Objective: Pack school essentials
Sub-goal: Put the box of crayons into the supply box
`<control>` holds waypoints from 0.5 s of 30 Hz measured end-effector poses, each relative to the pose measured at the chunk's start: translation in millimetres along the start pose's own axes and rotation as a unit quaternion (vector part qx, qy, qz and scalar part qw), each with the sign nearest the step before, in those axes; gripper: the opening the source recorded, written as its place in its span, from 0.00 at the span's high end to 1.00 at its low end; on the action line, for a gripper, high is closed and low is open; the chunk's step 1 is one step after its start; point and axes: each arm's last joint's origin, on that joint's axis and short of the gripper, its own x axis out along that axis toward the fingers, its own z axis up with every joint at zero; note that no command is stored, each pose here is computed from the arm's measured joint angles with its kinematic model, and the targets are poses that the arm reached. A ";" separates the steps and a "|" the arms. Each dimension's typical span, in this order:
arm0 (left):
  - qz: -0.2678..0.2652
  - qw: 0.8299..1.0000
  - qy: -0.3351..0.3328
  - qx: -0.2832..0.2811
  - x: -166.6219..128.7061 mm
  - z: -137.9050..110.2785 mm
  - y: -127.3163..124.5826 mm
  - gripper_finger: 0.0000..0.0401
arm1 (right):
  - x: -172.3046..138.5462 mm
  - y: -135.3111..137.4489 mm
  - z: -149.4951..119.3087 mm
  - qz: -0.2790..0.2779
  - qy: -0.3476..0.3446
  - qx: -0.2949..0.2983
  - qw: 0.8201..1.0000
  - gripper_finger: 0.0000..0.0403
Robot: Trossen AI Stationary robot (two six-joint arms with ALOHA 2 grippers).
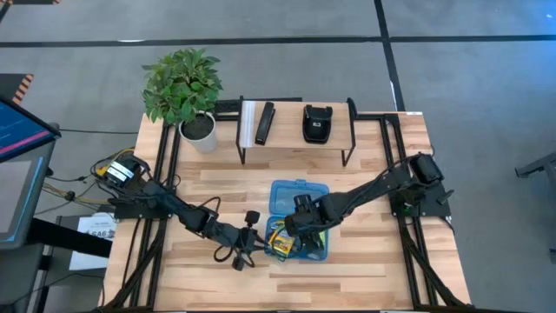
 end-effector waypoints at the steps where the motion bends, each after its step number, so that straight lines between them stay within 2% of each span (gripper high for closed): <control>1: 0.003 1.000 0.005 -0.003 0.0 -1.0 0.0 0.92 | 1.2 -2.1 -1.1 0.002 0.003 0.000 1.000 0.37; 4: -0.001 1.000 0.004 -0.010 -0.4 -0.8 -1.9 0.92 | 5.9 -3.5 -3.9 0.004 0.000 -0.012 1.000 0.48; 11: -0.011 1.000 0.005 -0.025 -1.5 -0.9 -6.7 0.92 | 14.7 -12.3 -11.7 0.006 0.010 -0.028 1.000 0.80; 15: -0.011 0.999 0.009 -0.029 -0.8 -2.4 -7.1 0.92 | 15.9 -15.5 -10.8 0.008 0.003 -0.023 1.000 0.91</control>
